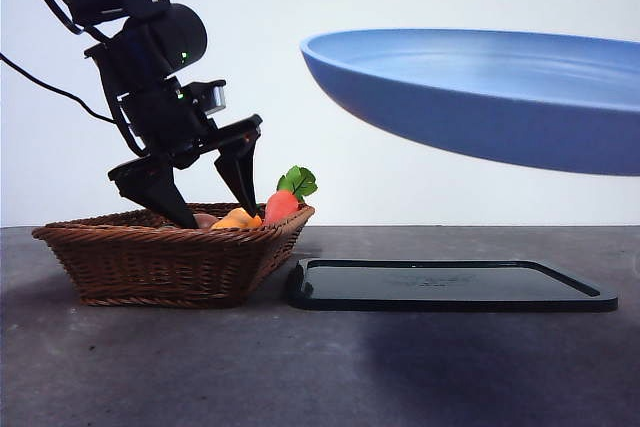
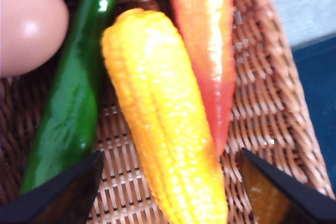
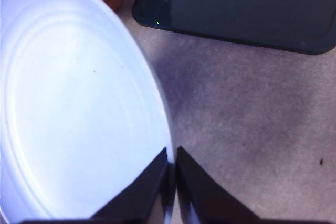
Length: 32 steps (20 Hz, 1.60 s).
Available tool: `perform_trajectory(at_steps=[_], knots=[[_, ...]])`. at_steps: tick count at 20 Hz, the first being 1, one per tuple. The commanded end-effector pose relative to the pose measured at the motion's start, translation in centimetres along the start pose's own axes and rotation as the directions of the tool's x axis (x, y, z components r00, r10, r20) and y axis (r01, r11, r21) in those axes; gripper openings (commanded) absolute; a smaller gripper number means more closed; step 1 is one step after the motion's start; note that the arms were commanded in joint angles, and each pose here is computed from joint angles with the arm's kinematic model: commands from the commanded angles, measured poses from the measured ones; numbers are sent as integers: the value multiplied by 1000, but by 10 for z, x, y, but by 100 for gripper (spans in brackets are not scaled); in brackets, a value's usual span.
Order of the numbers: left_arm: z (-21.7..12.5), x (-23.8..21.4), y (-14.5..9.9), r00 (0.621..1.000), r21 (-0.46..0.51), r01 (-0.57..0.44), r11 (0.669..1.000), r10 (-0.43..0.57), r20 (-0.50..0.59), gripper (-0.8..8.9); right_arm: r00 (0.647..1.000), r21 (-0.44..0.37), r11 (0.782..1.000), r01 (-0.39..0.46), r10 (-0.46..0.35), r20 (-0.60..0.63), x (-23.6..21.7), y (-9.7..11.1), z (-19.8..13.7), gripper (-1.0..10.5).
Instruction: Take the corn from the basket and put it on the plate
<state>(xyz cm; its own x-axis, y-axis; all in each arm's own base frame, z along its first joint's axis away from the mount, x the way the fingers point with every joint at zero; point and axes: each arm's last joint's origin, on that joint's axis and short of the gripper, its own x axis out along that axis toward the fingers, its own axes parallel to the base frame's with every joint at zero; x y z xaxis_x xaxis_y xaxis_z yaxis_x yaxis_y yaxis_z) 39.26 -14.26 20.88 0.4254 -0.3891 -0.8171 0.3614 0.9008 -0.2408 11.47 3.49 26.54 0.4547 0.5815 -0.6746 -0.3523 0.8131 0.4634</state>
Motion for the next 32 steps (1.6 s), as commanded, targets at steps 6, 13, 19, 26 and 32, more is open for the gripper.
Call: perform_trajectory(at_steps=[6, 13, 19, 26, 32], knots=[[4, 14, -6, 1000, 48, -28, 998, 28, 12, 415, 1000, -3, 1000, -8, 8, 20, -4, 3, 5, 1], [-1, 26, -13, 999, 64, -34, 997, 35, -16, 370, 1000, -2, 1000, -7, 7, 19, -4, 3, 4, 1], [-2, 26, -13, 999, 60, -36, 998, 38, -34, 214, 1000, -2, 1000, -7, 7, 19, -4, 3, 4, 1], [-3, 23, -8, 998, 14, -46, 999, 46, -49, 163, 1000, -2, 1000, -7, 7, 19, -3, 3, 5, 1], [6, -2, -9, 998, -6, -49, 999, 49, -31, 151, 1000, -3, 1000, -4, 4, 24, -2, 2, 6, 1]])
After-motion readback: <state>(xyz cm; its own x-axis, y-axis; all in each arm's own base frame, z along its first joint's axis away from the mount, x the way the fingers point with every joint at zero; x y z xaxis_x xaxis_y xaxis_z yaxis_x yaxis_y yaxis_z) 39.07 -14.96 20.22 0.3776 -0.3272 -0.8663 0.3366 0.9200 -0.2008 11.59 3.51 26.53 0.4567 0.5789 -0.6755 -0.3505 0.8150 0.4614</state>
